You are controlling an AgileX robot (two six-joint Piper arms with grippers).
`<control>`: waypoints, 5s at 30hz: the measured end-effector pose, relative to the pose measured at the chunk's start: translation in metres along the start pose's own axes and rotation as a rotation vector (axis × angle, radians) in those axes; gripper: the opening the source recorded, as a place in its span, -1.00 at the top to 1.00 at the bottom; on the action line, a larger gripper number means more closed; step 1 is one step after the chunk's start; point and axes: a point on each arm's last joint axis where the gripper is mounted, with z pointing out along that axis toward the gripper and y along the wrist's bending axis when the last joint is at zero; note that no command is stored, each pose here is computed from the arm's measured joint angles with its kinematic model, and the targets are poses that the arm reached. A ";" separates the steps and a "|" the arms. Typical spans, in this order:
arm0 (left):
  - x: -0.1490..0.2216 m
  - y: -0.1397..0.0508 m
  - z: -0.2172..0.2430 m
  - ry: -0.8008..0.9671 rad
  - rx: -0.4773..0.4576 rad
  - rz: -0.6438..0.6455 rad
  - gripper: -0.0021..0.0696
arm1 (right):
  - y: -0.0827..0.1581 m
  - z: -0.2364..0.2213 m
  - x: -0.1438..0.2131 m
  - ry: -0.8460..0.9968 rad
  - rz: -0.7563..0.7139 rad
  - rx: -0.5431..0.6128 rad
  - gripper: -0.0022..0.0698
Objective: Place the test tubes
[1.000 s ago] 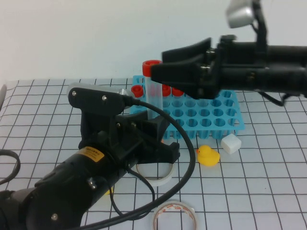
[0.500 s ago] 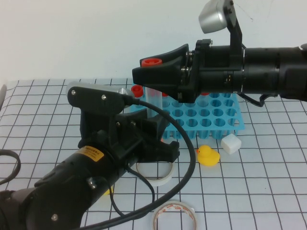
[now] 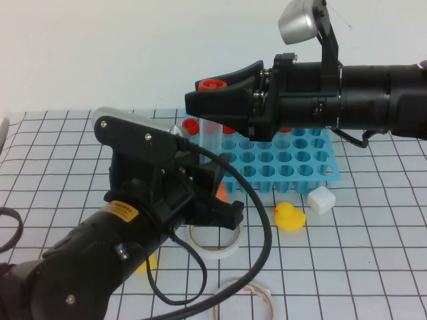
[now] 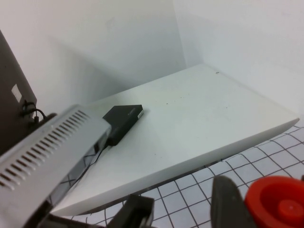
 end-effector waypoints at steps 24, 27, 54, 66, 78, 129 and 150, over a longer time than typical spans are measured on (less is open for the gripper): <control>-0.027 0.044 -0.124 -0.090 -0.174 0.240 0.89 | 0.013 -0.096 -0.046 0.146 -0.119 0.282 0.18; -0.016 0.059 -0.151 -0.111 -0.225 0.289 0.93 | 0.025 -0.103 -0.046 0.202 -0.133 0.270 0.18; 0.042 0.079 -0.203 -0.264 -0.109 0.288 0.95 | 0.069 -0.167 0.021 -0.036 0.028 0.722 0.18; 0.042 0.079 -0.203 -0.264 -0.109 0.288 0.95 | 0.039 -0.155 0.039 0.065 0.006 0.768 0.18; 0.042 0.079 -0.203 -0.264 -0.109 0.288 0.95 | -0.005 -0.165 0.033 -0.295 0.200 1.063 0.18; 0.042 0.079 -0.203 -0.264 -0.107 0.288 0.95 | -0.183 -0.039 0.129 -0.130 -0.160 0.819 0.18; 0.042 0.079 -0.203 -0.264 -0.107 0.288 0.95 | -0.189 -0.034 0.149 -0.152 -0.162 0.797 0.18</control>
